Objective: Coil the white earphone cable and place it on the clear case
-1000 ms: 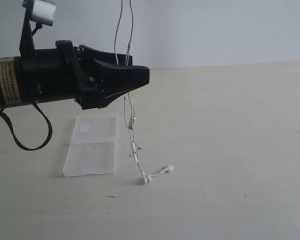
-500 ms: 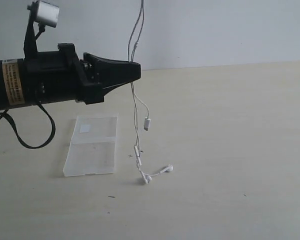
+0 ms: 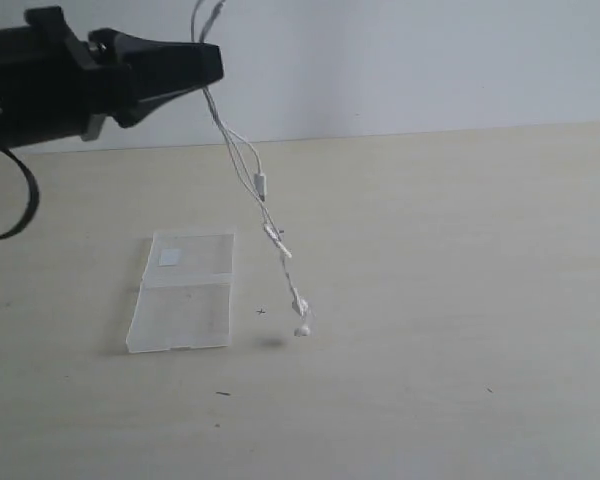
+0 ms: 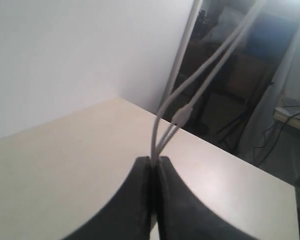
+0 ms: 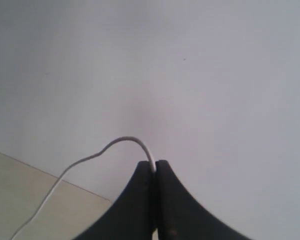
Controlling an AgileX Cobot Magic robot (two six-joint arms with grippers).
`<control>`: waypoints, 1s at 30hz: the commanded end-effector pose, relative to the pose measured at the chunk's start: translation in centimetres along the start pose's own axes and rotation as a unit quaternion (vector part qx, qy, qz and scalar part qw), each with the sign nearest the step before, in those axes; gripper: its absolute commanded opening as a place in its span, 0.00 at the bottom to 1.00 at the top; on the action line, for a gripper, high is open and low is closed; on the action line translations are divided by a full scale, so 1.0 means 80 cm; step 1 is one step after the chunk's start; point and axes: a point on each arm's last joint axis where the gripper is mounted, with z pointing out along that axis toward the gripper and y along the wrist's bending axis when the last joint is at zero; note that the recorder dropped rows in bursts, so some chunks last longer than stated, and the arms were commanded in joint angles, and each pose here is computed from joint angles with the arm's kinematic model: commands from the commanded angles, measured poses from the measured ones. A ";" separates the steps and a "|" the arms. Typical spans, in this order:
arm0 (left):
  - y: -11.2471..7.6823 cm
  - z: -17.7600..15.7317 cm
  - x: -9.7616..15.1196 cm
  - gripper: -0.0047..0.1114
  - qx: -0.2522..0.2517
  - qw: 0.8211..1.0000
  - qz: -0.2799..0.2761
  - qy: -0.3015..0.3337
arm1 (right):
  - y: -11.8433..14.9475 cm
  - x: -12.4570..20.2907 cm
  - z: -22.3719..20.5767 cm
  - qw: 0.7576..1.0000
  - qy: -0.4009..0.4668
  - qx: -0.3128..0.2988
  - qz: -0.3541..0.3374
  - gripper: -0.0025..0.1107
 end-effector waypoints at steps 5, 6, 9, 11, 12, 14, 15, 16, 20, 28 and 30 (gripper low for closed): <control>-0.048 -0.059 -0.046 0.04 -0.042 0.997 0.059 -0.027 | 0.010 0.062 -0.002 0.997 0.075 -0.025 -0.015 0.02; -0.055 -0.068 -0.052 0.04 -0.056 0.996 0.065 -0.033 | 0.018 0.076 0.002 0.995 0.096 -0.037 -0.020 0.02; -0.069 -0.089 -0.062 0.04 -0.086 0.992 0.084 -0.044 | 0.050 0.121 0.019 0.981 0.167 -0.086 -0.038 0.02; -0.079 -0.103 -0.067 0.04 -0.104 0.989 0.091 -0.052 | 0.074 0.159 0.036 0.966 0.225 -0.109 -0.059 0.02; -0.083 -0.109 -0.069 0.04 -0.114 0.987 0.094 -0.056 | 0.084 0.176 0.045 0.959 0.250 -0.114 -0.073 0.02; -0.089 -0.120 -0.072 0.04 -0.133 0.984 0.100 -0.062 | 0.106 0.219 0.064 0.937 0.310 -0.119 -0.107 0.02; -0.092 -0.125 -0.074 0.04 -0.139 0.983 0.102 -0.064 | 0.116 0.241 0.071 0.925 0.339 -0.122 -0.122 0.02; -0.095 -0.129 -0.074 0.04 -0.141 0.982 0.103 -0.066 | 0.126 0.256 0.079 0.920 0.344 -0.131 -0.131 0.02; -0.103 -0.139 -0.075 0.04 -0.147 0.982 0.100 -0.068 | 0.191 0.317 0.111 0.896 0.332 -0.258 -0.142 0.02; -0.104 -0.140 -0.076 0.04 -0.148 0.982 0.088 -0.073 | 0.268 0.365 0.135 0.831 0.360 -0.415 -0.086 0.22; -0.103 -0.141 -0.077 0.04 -0.155 0.981 0.088 -0.077 | 0.269 0.367 0.136 0.829 0.363 -0.416 -0.085 0.36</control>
